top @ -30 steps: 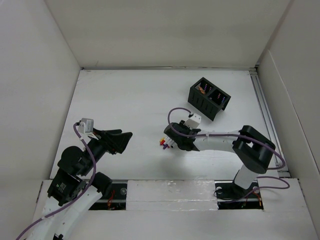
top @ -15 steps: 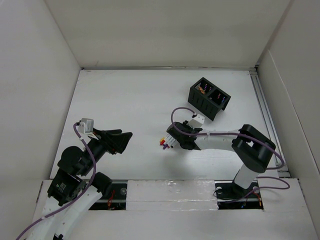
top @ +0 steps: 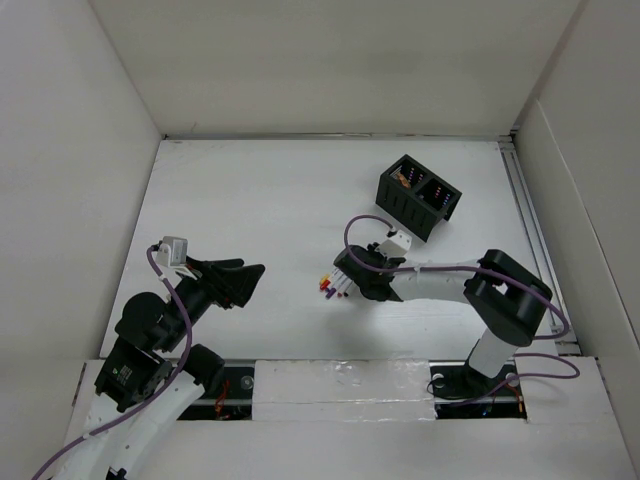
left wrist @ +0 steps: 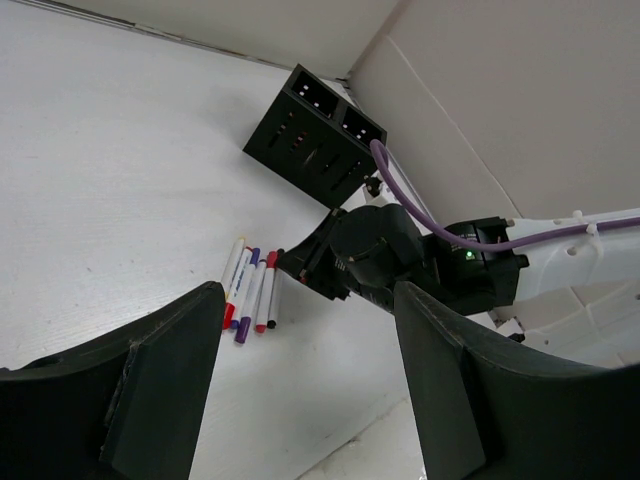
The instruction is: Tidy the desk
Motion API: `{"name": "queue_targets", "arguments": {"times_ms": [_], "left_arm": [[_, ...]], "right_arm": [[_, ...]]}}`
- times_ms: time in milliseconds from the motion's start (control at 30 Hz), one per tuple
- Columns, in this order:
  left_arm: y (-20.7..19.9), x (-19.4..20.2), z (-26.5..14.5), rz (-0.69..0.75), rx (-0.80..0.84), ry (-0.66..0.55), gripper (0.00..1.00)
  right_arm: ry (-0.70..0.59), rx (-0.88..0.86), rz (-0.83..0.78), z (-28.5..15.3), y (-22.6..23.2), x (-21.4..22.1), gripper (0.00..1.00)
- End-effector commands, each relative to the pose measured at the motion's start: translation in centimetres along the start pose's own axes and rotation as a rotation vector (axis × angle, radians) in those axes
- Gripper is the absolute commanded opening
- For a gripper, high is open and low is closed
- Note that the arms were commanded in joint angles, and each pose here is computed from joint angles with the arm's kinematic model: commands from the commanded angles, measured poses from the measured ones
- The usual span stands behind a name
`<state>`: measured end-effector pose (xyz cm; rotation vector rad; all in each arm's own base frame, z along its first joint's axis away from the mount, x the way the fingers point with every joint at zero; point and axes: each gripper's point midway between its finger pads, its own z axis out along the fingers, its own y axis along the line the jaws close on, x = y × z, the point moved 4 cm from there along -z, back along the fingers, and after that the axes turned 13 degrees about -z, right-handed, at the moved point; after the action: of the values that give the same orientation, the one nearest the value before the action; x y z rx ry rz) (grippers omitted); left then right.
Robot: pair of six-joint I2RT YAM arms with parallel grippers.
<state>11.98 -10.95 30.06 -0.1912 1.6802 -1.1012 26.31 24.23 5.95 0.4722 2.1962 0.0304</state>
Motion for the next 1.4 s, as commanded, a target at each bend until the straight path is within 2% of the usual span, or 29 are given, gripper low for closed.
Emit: {"name": "queue_targets", "arguments": {"times_ms": [0, 67, 233, 333, 400, 633, 900, 1000, 1033, 1133, 1267, 1367], "left_arm": [[-0.7, -0.3, 0.1, 0.005, 0.046, -0.013, 0.65], [-0.8, -0.3, 0.1, 0.005, 0.049, -0.013, 0.65], [-0.8, -0.3, 0.0, 0.007, 0.049, -0.015, 0.65], [-0.8, -0.3, 0.0, 0.005, 0.051, -0.017, 0.65], [-0.9, -0.4, -0.1, 0.006, 0.055, -0.021, 0.65], [-0.8, -0.4, -0.1, 0.005, 0.052, -0.018, 0.65], [-0.9, -0.5, -0.1, 0.005, 0.052, -0.023, 0.65], [-0.9, -0.4, -0.2, 0.004, 0.056, -0.026, 0.65], [-0.9, -0.5, -0.2, 0.006, 0.056, -0.026, 0.65], [-0.9, -0.5, -0.2, 0.005, 0.053, -0.024, 0.65], [-0.9, -0.5, -0.2, 0.007, 0.054, -0.025, 0.65], [-1.0, -0.5, -0.2, 0.006, 0.058, -0.026, 0.65]], "right_arm": [[0.036, 0.025, -0.028, 0.0, -1.3, 1.4, 0.23], [0.037, 0.035, -0.023, 0.1, -1.4, 1.5, 0.29], [0.027, 0.024, -0.009, -0.5, -1.5, 1.3, 0.32], [0.027, 0.008, -0.007, -1.0, -1.5, 1.2, 0.19], [0.033, 0.008, -0.004, -1.0, -1.7, 1.5, 0.17], [0.061, 0.033, -0.031, -0.3, -2.1, 2.7, 0.32], [0.086, 0.054, -0.057, -0.1, -2.4, 3.4, 0.35], [0.098, 0.058, -0.07, -0.6, -3.1, 3.3, 0.28], [0.104, 0.055, -0.075, -0.8, -3.3, 3.3, 0.14], [0.124, 0.044, -0.099, -1.6, -3.9, 3.4, 0.1], [0.168, 0.025, -0.145, -2.7, -4.1, 4.0, 0.25], [0.16, 0.055, -0.197, -3.4, -4.2, 3.8, 0.32]]}}
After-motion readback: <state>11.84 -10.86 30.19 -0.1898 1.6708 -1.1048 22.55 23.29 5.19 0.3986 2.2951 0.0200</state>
